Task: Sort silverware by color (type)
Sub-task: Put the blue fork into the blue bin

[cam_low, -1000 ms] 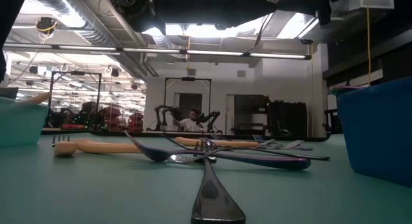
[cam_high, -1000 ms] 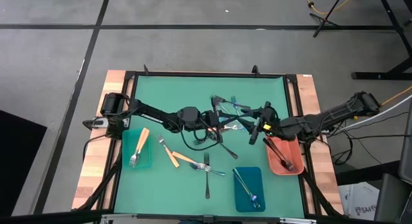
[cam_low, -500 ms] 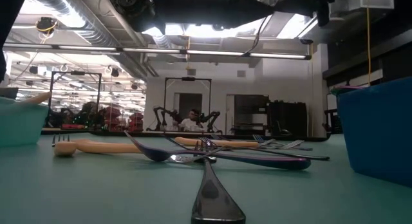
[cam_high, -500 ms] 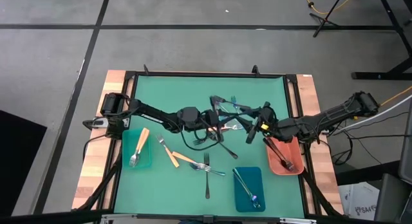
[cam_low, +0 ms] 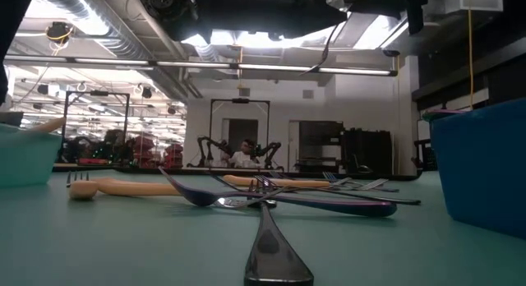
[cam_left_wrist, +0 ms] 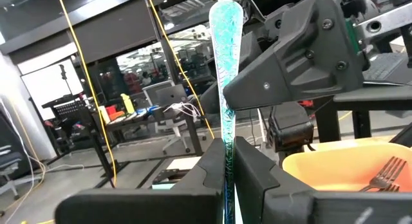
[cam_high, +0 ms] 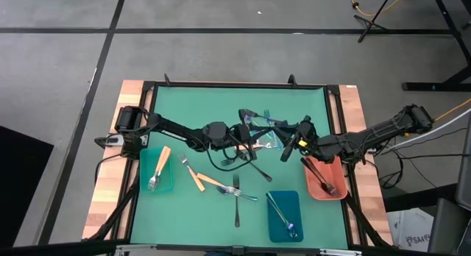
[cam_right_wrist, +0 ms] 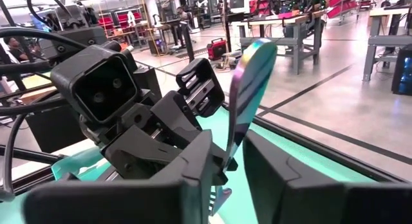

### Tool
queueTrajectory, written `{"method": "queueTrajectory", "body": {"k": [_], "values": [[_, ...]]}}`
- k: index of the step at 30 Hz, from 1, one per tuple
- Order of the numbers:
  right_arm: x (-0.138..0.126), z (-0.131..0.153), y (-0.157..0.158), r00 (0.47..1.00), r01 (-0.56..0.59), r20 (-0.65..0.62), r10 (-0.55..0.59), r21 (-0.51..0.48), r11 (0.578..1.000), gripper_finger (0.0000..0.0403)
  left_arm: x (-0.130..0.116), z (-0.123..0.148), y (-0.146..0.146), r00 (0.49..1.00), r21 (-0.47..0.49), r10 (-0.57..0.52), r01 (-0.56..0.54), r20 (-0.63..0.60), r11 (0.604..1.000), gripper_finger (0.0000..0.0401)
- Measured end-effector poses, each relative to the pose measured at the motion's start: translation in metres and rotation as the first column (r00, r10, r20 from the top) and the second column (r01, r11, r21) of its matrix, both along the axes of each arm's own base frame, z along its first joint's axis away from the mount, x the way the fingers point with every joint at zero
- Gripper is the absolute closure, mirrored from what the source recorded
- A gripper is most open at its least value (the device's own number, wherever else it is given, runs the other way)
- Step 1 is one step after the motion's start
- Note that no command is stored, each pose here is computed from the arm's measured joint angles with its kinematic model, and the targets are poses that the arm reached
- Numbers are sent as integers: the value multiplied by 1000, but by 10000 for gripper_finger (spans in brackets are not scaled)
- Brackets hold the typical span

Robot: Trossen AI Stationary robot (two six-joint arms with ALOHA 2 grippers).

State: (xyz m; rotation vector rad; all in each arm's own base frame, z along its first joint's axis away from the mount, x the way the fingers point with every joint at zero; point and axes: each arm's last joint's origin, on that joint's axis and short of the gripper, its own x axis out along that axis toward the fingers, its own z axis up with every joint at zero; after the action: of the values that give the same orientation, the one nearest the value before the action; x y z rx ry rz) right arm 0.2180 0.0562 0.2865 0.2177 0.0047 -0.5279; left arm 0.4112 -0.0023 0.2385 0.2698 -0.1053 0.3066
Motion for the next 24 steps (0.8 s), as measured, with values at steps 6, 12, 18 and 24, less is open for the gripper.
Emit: {"method": "queueTrajectory", "body": {"k": [6, 12, 18, 24], "values": [[0, 0, 0, 1000, 1, 0, -1, 0, 1000, 373, 0, 0, 0, 1000, -2, 17, -17, -2, 1000, 391], [0, 0, 0, 1000, 0, 0, 0, 0, 1000, 397, 0, 0, 1, 1000, -1, 24, -24, -5, 1000, 391], [0, 0, 0, 1000, 0, -1, 0, 0, 1000, 399, 0, 0, 1, 999, -2, 36, -36, -7, 999, 391], [0, 0, 0, 1000, 10, 0, -10, -1, 1000, 400, 0, 0, 1, 999, -2, 39, -39, -7, 999, 391]]}}
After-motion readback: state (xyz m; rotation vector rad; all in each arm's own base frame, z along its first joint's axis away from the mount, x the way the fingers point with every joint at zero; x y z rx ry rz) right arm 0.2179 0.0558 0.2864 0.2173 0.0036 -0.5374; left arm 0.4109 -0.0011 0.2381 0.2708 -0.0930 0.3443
